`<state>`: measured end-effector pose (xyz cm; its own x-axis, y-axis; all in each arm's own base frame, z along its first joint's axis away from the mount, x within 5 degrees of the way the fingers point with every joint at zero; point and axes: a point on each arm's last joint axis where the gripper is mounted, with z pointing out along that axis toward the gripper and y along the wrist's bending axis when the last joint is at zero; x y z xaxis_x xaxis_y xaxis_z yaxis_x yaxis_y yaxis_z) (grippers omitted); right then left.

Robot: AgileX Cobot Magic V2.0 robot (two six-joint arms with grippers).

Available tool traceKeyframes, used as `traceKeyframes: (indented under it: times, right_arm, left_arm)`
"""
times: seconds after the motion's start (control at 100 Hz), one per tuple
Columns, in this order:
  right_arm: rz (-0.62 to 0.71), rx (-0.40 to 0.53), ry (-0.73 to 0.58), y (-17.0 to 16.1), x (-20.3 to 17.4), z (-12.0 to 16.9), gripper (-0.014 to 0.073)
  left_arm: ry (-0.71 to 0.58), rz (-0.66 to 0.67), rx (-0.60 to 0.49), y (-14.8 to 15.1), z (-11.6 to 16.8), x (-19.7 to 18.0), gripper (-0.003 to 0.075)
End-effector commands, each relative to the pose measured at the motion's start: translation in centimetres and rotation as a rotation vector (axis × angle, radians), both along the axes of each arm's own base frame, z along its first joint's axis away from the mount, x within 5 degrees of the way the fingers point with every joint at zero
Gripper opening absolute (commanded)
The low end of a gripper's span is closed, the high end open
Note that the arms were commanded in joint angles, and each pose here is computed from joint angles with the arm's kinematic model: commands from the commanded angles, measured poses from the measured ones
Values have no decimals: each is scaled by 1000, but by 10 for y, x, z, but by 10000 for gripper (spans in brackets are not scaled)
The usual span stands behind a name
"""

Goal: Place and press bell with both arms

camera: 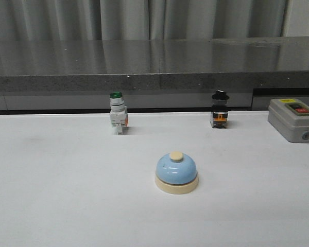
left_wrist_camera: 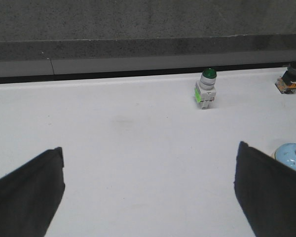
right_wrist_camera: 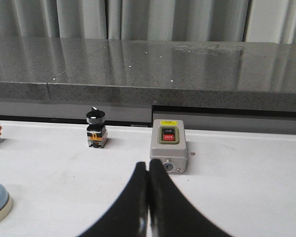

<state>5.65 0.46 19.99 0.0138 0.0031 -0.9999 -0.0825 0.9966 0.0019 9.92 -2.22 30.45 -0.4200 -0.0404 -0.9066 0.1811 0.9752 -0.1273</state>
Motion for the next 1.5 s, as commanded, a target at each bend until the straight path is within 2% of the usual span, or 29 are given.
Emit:
traceKeyframes:
  times: [0.0,0.15,0.24,0.36,0.55,1.21,1.49]
  right_arm:
    - [-5,1,-117,0,-3,13,-60]
    - [-5,1,-117,0,-3,13,-60]
    - [-5,1,-117,0,-3,13,-60]
    - [-5,1,-117,0,-3,13,-60]
    - [-5,1,-117,0,-3,13,-60]
    - [-5,1,-117,0,-3,13,-60]
    - [-5,1,-117,0,-3,13,-60]
  left_arm:
    - [-127,22,-39,2,9,-9,671]
    - [-187,21,-47,5,1,-28,660]
    - [-211,21,-51,6,0,-34,590]
    - [-227,21,-53,6,1,-37,391]
    - [-229,21,-53,6,1,-37,-24]
    - [-252,26,-47,7,3,-36,-20]
    - [-413,83,57,14,1,-39,-20]
